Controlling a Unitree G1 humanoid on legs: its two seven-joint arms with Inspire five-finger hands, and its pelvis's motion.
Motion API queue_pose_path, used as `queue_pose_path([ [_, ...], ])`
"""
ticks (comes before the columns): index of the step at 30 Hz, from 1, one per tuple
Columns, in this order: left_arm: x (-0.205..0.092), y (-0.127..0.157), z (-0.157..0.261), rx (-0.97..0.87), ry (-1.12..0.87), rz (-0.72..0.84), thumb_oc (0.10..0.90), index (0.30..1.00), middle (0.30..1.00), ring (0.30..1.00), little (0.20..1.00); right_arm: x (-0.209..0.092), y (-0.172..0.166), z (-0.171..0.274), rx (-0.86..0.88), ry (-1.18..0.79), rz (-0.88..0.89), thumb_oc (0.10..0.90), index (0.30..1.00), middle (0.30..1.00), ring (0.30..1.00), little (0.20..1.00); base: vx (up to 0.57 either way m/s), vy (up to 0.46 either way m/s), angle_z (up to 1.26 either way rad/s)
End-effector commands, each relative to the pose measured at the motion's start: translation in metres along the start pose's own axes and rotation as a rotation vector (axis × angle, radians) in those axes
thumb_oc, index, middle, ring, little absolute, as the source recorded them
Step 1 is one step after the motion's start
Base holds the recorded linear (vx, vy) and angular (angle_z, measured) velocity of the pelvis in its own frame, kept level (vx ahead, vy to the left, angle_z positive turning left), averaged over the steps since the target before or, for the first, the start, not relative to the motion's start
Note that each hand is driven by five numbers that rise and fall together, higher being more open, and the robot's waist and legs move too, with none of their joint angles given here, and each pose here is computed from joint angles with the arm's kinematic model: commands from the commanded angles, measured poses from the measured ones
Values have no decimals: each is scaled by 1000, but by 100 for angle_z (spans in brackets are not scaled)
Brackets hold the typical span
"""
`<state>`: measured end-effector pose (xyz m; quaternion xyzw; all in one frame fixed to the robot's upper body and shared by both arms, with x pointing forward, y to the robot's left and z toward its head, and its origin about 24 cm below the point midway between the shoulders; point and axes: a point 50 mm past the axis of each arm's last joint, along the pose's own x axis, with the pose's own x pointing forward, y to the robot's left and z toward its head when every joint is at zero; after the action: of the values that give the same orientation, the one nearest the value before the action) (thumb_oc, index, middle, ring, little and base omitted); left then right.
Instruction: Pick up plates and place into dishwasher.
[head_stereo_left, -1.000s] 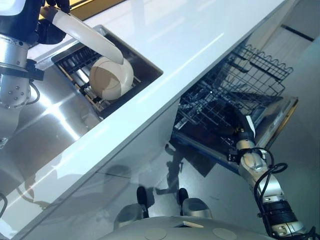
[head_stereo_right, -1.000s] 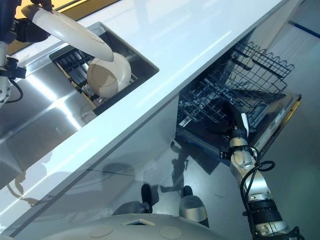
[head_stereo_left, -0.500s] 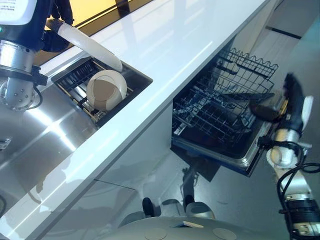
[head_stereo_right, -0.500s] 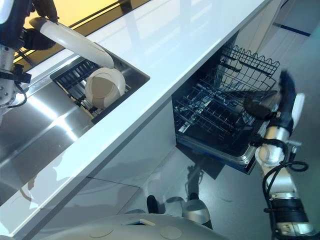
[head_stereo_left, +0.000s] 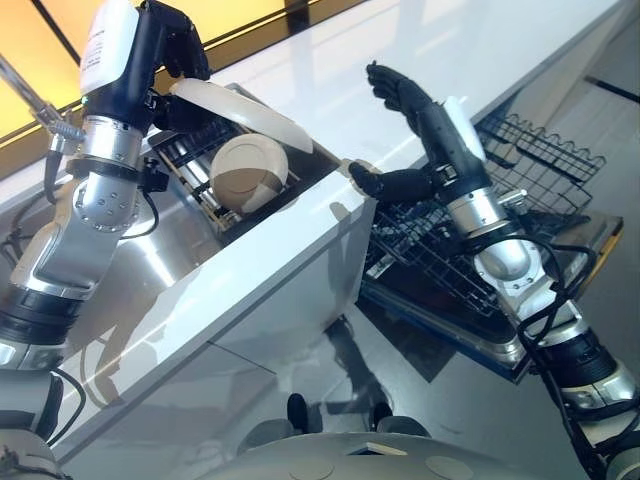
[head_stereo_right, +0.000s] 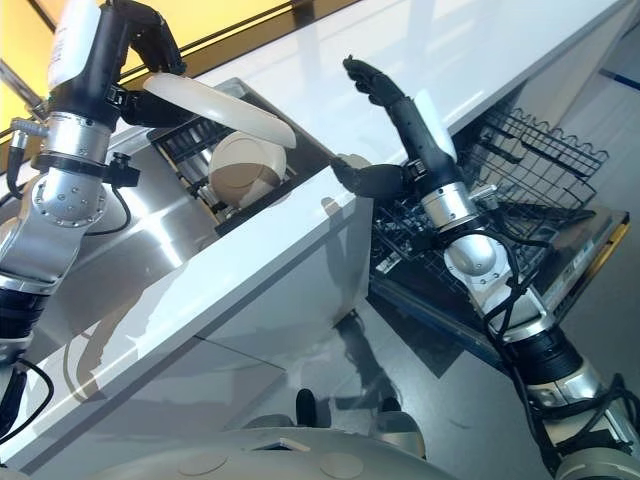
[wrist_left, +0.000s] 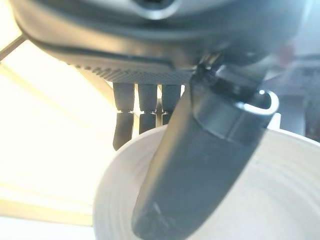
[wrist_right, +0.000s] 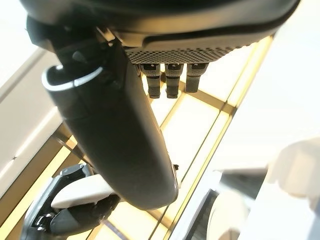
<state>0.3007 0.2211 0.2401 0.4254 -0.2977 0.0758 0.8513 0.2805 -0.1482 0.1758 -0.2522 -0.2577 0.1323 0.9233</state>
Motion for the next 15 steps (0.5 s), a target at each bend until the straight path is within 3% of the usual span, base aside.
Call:
queue_pose_path([
  [1,32,34,50,-47,-234,192,100,300,300,300,200,32,-13,54,-22,-281,-101,800,900,900,900,900,17,-4,3],
  [15,30,14,63,-213,-252,188,100,300,300,300,200,45,11,71,78,-327,-109,800,900,900,900,900,12,-4,5],
])
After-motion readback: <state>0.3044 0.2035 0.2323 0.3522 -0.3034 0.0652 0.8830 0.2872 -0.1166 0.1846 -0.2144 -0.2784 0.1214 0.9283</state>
